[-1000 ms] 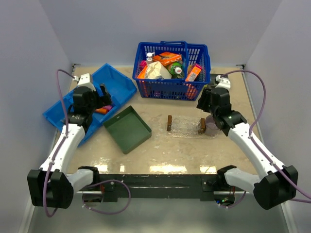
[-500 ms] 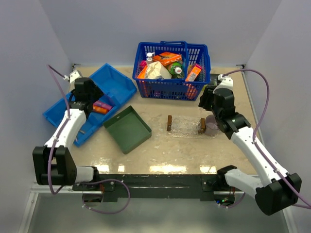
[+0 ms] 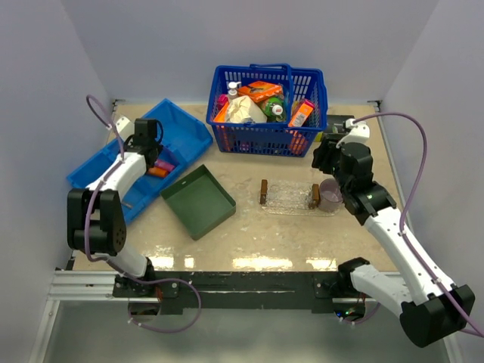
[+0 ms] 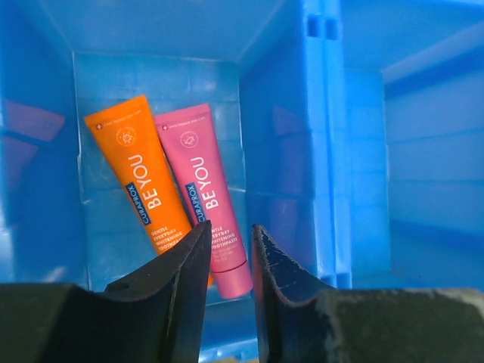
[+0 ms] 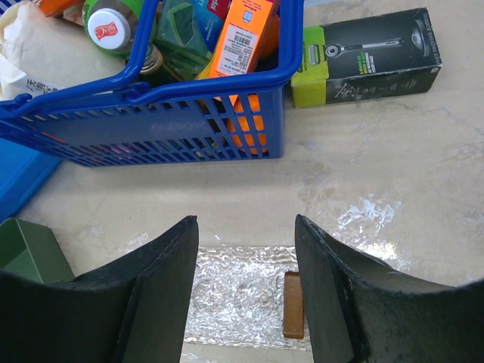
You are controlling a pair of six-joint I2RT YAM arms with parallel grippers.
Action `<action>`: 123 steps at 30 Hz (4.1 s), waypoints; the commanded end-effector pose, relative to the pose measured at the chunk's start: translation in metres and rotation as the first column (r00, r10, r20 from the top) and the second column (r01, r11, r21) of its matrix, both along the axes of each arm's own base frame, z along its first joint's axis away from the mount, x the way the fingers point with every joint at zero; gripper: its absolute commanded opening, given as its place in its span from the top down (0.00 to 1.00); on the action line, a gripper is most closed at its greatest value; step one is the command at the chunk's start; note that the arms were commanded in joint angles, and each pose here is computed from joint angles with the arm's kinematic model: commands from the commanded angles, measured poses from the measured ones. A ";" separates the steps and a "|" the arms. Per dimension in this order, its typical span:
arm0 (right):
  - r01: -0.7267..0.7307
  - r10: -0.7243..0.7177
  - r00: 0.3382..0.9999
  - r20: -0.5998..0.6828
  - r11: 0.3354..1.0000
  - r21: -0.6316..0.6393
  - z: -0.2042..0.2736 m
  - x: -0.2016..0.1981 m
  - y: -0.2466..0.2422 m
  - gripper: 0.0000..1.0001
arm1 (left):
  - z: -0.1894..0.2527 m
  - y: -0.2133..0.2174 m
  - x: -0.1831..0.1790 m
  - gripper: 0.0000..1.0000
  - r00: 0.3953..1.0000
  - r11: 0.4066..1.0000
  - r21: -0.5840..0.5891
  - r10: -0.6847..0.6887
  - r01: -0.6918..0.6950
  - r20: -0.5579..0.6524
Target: Prepare toiletry sets of a toothbrush and toothpaste on the tray
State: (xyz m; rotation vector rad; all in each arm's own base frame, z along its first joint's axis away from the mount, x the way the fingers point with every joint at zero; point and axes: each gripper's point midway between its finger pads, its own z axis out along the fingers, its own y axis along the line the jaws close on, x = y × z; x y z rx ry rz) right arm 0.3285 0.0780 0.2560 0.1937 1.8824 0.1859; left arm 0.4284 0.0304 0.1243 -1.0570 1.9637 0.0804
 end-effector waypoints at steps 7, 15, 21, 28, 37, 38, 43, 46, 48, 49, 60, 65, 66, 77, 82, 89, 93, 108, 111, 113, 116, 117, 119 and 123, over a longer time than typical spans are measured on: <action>0.006 -0.006 0.998 0.060 1.000 0.003 0.016 0.000 -0.003 0.43 | -0.018 0.010 0.015 0.64 0.994 0.993 -0.035 0.114 -0.113 0.006; 0.012 -0.012 0.998 0.057 1.000 0.000 0.014 0.000 -0.004 0.42 | -0.048 0.014 -0.006 0.63 0.986 0.984 -0.072 0.155 -0.160 -0.068; 0.005 -0.005 0.998 0.055 1.000 0.003 0.013 0.001 -0.003 0.42 | -0.057 0.021 -0.019 0.62 0.973 0.976 -0.048 0.208 -0.214 -0.100; 0.009 -0.009 0.998 0.054 1.000 0.000 0.012 0.001 -0.003 0.42 | -0.071 0.020 -0.024 0.62 0.961 0.968 -0.060 0.231 -0.243 -0.154; 0.012 -0.012 0.998 0.054 1.000 0.001 0.012 0.001 -0.004 0.42 | -0.088 0.018 -0.024 0.61 0.967 0.976 -0.059 0.198 -0.210 -0.163; 0.014 -0.014 0.998 0.053 1.000 0.000 0.012 0.001 -0.004 0.42 | -0.092 0.017 -0.025 0.61 0.966 0.976 -0.062 0.194 -0.207 -0.172; 0.017 -0.017 0.998 0.054 1.000 -0.001 0.012 0.000 -0.005 0.41 | -0.098 0.013 -0.022 0.61 0.970 0.980 -0.078 0.167 -0.183 -0.176; 0.014 -0.014 0.999 0.052 1.000 -0.001 0.011 0.000 -0.005 0.41 | -0.101 0.013 -0.023 0.63 0.969 0.982 -0.068 0.163 -0.178 -0.187; 0.014 -0.014 0.999 0.052 1.000 -0.001 0.011 0.000 -0.005 0.41 | -0.105 0.015 -0.025 0.65 0.966 0.983 -0.056 0.161 -0.175 -0.203; 0.013 -0.013 0.999 0.051 1.000 -0.003 0.011 0.000 -0.004 0.41 | -0.107 0.014 -0.026 0.66 0.965 0.984 -0.053 0.157 -0.172 -0.211; 0.012 -0.012 0.999 0.048 1.000 -0.002 0.011 0.000 -0.004 0.41 | -0.071 0.018 -0.024 0.91 0.984 0.990 -0.031 0.136 -0.141 -0.117; 0.012 -0.012 0.999 0.048 1.000 -0.004 0.011 0.001 -0.004 0.41 | -0.036 0.024 -0.016 0.92 0.994 0.995 0.031 0.094 -0.092 -0.058; 0.012 -0.012 0.999 0.046 1.000 -0.002 0.011 0.001 -0.004 0.41 | -0.029 0.025 -0.014 0.93 0.995 0.995 0.040 0.090 -0.088 -0.042; 0.011 -0.011 0.999 0.050 1.000 0.001 0.018 -0.001 -0.004 0.41 | 0.008 0.025 -0.009 1.00 1.000 0.990 0.142 -0.025 0.024 0.007; 0.041 -0.041 0.997 0.070 0.999 0.000 0.028 -0.003 -0.011 0.41 | 0.040 0.013 -0.008 1.00 0.994 0.974 0.212 -0.096 0.082 0.059; -0.063 0.059 0.988 0.143 0.998 0.022 0.055 -0.010 0.004 0.43 | 0.084 -0.026 -0.022 1.00 0.951 0.893 0.374 -0.300 0.252 0.075; -0.173 0.163 0.973 0.162 0.984 0.051 0.064 -0.008 0.027 0.44 | 0.094 -0.031 -0.037 1.00 0.927 0.873 0.394 -0.357 0.289 0.111; -0.522 0.500 0.851 0.161 0.839 0.154 0.088 -0.007 0.155 0.38 | 0.189 -0.181 -0.097 1.00 0.237 0.371 0.673 -0.928 0.639 0.287; -0.531 0.509 0.847 0.152 0.816 0.227 0.094 0.000 0.173 0.38 | 0.193 -0.215 -0.113 1.00 0.126 0.281 0.701 -0.956 0.655 0.266; -0.547 0.529 0.837 0.140 0.800 0.248 0.095 0.002 0.182 0.38 | 0.189 -0.234 -0.121 1.00 0.073 0.242 0.699 -0.962 0.673 0.262; -0.567 0.552 0.823 0.137 0.775 0.281 0.099 0.008 0.195 0.35 | 0.178 -0.252 -0.130 1.00 0.005 0.204 0.673 -0.959 0.711 0.285; -0.574 0.562 0.816 0.133 0.765 0.292 0.098 0.011 0.201 0.34 | 0.173 -0.258 -0.132 1.00 -0.014 0.186 0.664 -0.959 0.724 0.283; -0.604 0.595 0.792 0.137 0.729 0.323 0.100 0.009 0.211 0.33 | 0.169 -0.265 -0.137 1.00 -0.037 0.166 0.659 -0.959 0.734 0.282; -0.635 0.630 0.761 0.155 0.674 0.378 0.101 0.008 0.225 0.33 | 0.161 -0.272 -0.140 1.00 -0.047 0.145 0.649 -0.962 0.747 0.270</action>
